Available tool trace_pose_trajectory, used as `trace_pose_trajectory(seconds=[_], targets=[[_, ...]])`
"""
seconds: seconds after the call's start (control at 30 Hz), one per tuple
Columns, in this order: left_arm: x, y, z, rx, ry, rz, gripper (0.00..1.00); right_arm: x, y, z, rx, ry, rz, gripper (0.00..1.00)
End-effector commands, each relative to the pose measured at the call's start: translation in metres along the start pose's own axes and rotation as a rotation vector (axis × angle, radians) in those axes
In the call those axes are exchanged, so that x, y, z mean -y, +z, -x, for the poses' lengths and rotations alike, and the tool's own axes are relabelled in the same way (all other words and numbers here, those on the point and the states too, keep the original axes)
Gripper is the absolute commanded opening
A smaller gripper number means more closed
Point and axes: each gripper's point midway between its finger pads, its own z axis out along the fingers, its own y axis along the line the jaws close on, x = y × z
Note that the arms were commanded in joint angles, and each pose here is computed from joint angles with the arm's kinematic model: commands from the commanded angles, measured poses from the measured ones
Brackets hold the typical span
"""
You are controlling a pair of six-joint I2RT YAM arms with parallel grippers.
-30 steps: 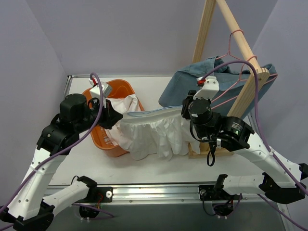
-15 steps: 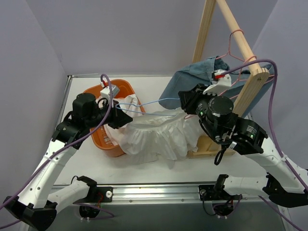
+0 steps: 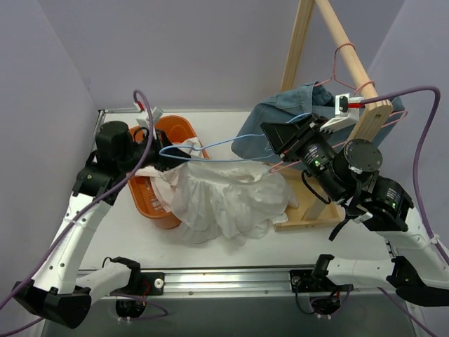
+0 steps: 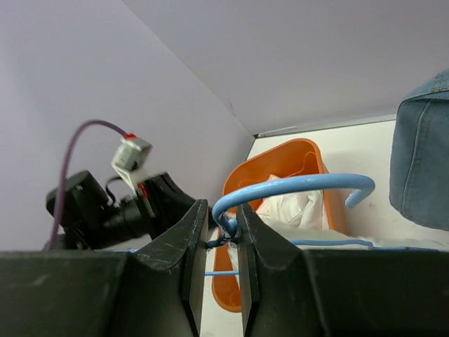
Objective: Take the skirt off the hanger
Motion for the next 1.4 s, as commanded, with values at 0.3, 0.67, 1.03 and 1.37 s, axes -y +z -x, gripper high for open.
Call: trace_pose_trajectory(seconds=[0.3, 0.67, 1.03, 1.37], targets=[[0.050, -0.119, 0.216, 0.579, 0.355, 0.247, 0.02, -0.001, -0.030, 0.034, 0.061, 0.043, 0.037, 0.00], [0.041, -0.165, 0.283, 0.783, 0.466, 0.468, 0.02, 0.010, -0.023, 0.016, 0.019, -0.002, -0.009, 0.00], [0.033, -0.097, 0.301, 0.682, 0.423, 0.157, 0.02, 0.015, -0.011, 0.003, -0.001, -0.041, -0.036, 0.00], [-0.018, -0.055, 0.252, 0.503, 0.139, -0.200, 0.02, 0.027, -0.015, -0.001, 0.005, -0.053, -0.068, 0.00]])
